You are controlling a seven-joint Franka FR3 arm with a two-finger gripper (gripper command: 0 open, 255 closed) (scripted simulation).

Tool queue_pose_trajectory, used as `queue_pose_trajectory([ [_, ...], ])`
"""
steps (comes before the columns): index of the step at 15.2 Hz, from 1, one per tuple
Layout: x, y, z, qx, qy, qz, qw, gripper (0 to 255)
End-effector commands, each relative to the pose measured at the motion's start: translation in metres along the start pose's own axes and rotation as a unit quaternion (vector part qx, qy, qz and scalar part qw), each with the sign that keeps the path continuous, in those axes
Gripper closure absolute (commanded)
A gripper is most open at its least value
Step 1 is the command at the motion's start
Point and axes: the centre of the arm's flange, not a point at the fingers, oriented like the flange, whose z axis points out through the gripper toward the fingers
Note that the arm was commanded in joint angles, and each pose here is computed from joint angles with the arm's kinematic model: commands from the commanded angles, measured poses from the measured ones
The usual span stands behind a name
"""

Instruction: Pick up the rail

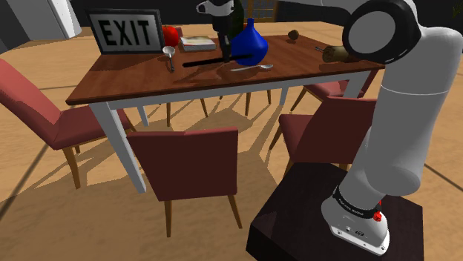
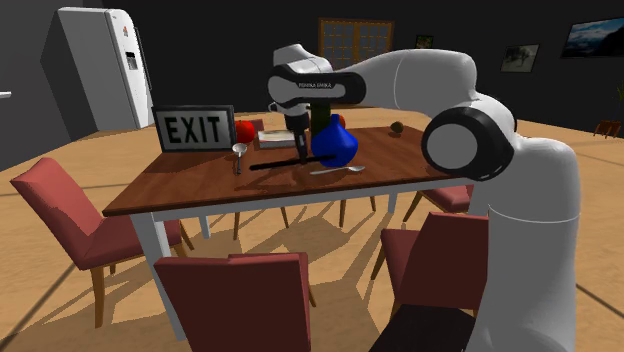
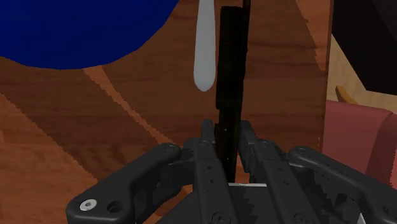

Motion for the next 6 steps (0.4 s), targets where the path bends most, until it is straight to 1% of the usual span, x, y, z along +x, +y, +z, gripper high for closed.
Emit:
queue_pose_trajectory([
  [1, -0.001, 0.001, -0.011, 0.000, 0.000, 0.000, 1.0000, 255],
  [4, -0.003, 0.003, -0.026, 0.000, 0.000, 0.000, 1.0000, 255],
  [6, -0.003, 0.003, -0.027, 0.000, 0.000, 0.000, 1.0000, 255],
])
